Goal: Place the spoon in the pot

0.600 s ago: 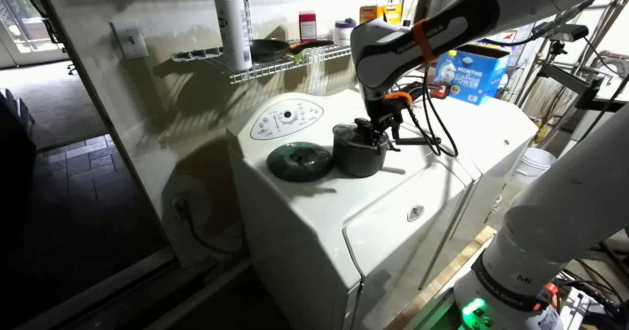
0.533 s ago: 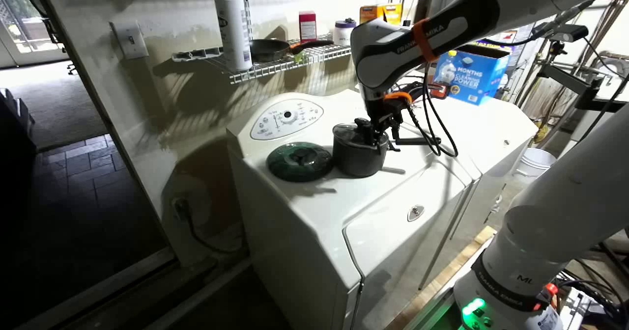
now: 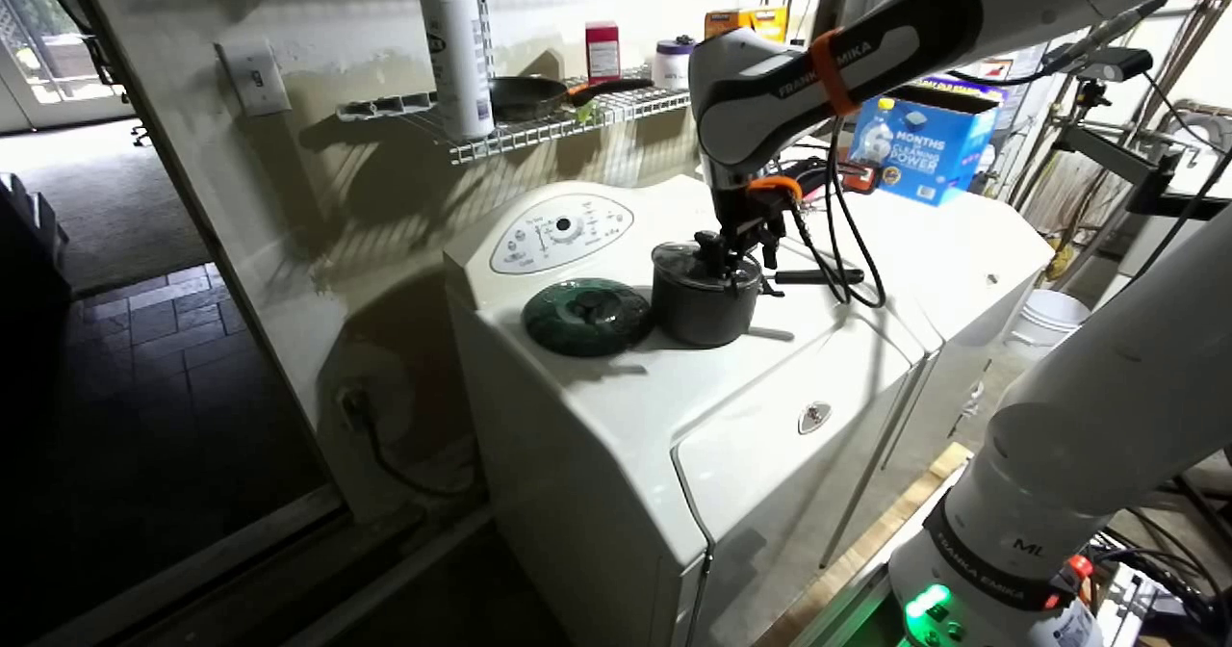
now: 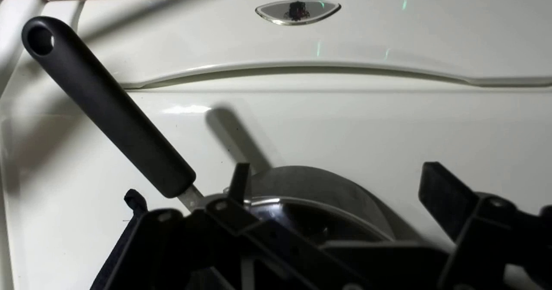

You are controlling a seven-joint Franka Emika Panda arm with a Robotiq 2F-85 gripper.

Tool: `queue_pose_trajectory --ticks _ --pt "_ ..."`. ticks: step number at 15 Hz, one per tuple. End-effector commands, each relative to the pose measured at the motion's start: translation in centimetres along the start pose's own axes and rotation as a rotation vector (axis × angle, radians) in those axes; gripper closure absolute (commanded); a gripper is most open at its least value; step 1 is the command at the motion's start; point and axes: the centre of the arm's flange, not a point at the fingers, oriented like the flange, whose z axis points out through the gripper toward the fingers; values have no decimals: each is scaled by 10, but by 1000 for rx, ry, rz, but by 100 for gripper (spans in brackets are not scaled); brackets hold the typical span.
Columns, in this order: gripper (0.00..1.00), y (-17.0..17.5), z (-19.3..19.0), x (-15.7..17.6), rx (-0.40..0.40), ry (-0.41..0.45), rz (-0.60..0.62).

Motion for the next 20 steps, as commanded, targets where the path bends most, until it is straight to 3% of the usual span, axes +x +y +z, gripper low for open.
queue_pose_trajectory --ticks 1,5,9,16,17,20 --pt "0 16 -45 4 90 100 137" --pt "0 57 -92 10 163 215 288" --pt "0 126 -112 18 195 324 469" --pt "0 238 -72 55 206 478 823" --pt "0 224 -84 25 205 464 728" --pt "0 238 -63 41 202 465 790"
